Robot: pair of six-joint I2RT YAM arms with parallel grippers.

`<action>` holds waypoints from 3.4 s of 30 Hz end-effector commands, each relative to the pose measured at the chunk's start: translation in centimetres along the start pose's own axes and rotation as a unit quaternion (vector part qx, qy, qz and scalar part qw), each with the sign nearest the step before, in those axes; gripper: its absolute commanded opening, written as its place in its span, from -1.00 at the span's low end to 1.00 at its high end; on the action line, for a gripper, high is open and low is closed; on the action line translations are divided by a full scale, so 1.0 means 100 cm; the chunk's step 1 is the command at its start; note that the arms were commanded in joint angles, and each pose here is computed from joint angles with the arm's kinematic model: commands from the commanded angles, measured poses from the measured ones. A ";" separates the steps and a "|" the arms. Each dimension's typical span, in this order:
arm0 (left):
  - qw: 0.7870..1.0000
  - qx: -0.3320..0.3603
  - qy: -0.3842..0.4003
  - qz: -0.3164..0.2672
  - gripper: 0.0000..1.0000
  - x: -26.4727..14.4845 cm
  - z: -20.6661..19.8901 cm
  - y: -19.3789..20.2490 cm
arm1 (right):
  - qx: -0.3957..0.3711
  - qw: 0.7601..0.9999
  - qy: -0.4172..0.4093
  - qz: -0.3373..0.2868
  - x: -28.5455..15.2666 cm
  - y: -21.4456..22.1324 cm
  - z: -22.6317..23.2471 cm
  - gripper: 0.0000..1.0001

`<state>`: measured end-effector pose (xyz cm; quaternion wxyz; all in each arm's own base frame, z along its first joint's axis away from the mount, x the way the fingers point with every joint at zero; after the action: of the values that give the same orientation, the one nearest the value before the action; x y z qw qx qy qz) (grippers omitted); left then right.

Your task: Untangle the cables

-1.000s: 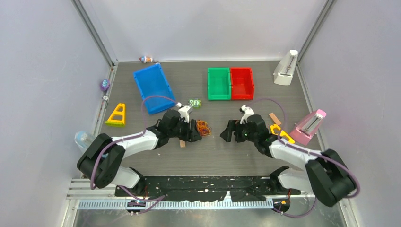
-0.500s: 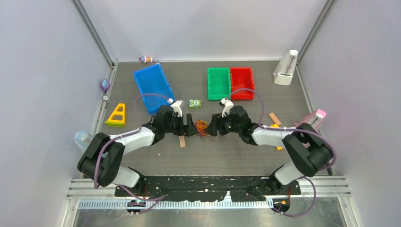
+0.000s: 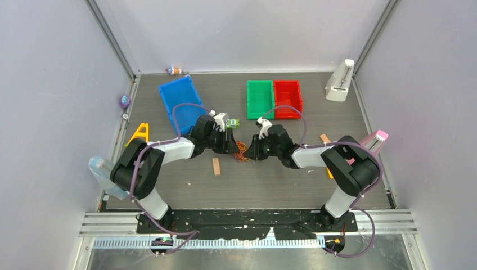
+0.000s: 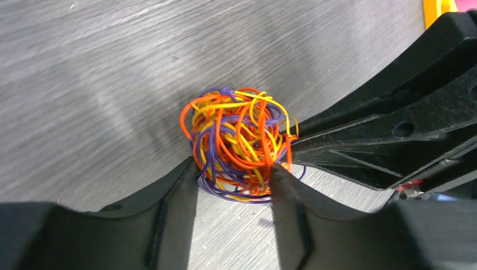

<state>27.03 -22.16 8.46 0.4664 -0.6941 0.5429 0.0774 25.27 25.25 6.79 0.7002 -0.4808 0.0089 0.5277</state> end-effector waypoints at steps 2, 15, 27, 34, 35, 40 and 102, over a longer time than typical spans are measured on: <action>0.999 0.002 0.038 0.025 -0.41 0.010 -0.008 -0.009 | -0.023 0.998 -0.041 -0.037 0.002 -0.019 0.020 -0.81; 0.999 -0.030 -0.012 -0.037 -1.00 -0.017 0.020 -0.017 | 0.024 0.981 0.126 -0.148 -0.048 -0.013 -0.014 -0.81; 0.985 -0.062 -0.103 -0.125 -1.00 -0.054 0.049 -0.016 | 0.154 0.891 0.289 -0.314 -0.129 0.013 -0.063 -0.79; 0.970 -0.069 -0.151 -0.177 -1.00 -0.074 0.058 -0.016 | 0.224 0.839 0.328 -0.372 -0.151 0.030 -0.081 -0.89; 0.968 -0.068 -0.155 -0.183 -1.00 -0.077 0.058 -0.015 | 0.227 0.835 0.329 -0.378 -0.153 0.031 -0.082 -0.89; 0.971 -0.055 -0.140 -0.186 -1.00 -0.078 0.054 -0.016 | 0.230 0.832 0.325 -0.387 -0.154 0.031 -0.083 -0.87; 0.927 0.171 0.183 -0.280 0.50 -0.110 -0.052 -0.012 | -0.038 0.990 -0.091 -0.096 -0.130 -0.065 0.085 -0.89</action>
<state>21.56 -16.95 16.58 0.4932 -0.7518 0.3858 -0.2066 20.33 21.07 22.29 0.7425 -0.4666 -0.1219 0.4649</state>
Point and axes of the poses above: each gripper's point midway between its finger pads, its own x axis out along the fingers, its own z axis along the line the jaws close on, y = z × x, the point moved 6 cm from there along -x, back along the fingers, and after that the axes turned 1 degree about x, right-handed, at the moved point
